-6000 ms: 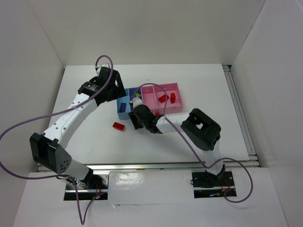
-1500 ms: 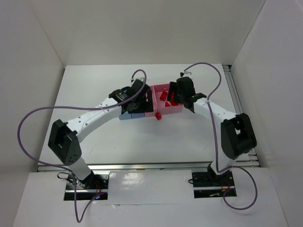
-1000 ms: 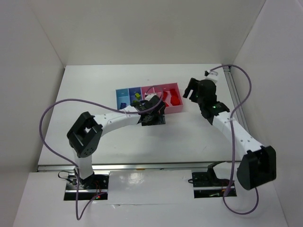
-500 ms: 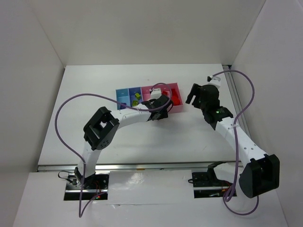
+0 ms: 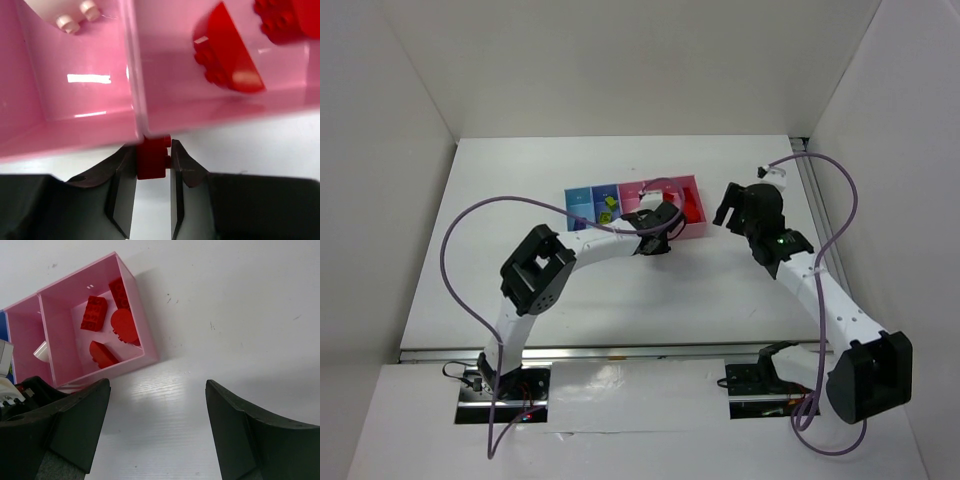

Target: Sort the legos into containers by color

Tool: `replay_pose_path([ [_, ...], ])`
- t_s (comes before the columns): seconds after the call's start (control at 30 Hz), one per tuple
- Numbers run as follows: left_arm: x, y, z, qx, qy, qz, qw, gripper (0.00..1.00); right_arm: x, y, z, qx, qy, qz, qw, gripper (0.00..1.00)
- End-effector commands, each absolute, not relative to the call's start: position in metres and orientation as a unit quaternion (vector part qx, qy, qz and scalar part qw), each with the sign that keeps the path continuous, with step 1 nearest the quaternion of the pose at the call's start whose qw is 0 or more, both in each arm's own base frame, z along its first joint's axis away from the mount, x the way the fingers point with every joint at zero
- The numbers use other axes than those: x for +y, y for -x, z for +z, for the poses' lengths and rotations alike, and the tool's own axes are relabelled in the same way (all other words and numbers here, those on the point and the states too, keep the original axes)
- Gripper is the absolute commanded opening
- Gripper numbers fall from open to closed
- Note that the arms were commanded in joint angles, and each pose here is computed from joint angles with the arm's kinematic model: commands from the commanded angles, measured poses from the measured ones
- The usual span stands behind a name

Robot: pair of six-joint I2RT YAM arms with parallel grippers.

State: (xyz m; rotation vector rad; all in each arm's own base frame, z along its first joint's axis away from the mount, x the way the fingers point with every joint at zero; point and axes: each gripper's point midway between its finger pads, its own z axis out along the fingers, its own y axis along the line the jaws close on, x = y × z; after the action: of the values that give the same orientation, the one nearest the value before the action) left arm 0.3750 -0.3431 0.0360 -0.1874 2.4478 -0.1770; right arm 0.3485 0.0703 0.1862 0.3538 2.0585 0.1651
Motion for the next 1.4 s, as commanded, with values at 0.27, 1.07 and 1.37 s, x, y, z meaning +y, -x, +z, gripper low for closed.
replay_pose_path([
  [0.27,-0.385,-0.382,0.186,0.906,-0.017,-0.187,0.380,0.32,0.052,-0.329,0.217,0.821,-0.183,0.064,0.537,0.83],
  [1.07,-0.345,-0.400,0.293,0.850,-0.050,-0.233,0.470,0.93,0.008,-0.303,0.209,0.809,-0.284,-0.022,0.514,0.99],
  [1.37,-0.228,-0.327,0.293,0.832,-0.013,-0.155,0.532,0.93,-0.005,-0.296,0.206,0.814,-0.297,-0.066,0.494,0.99],
])
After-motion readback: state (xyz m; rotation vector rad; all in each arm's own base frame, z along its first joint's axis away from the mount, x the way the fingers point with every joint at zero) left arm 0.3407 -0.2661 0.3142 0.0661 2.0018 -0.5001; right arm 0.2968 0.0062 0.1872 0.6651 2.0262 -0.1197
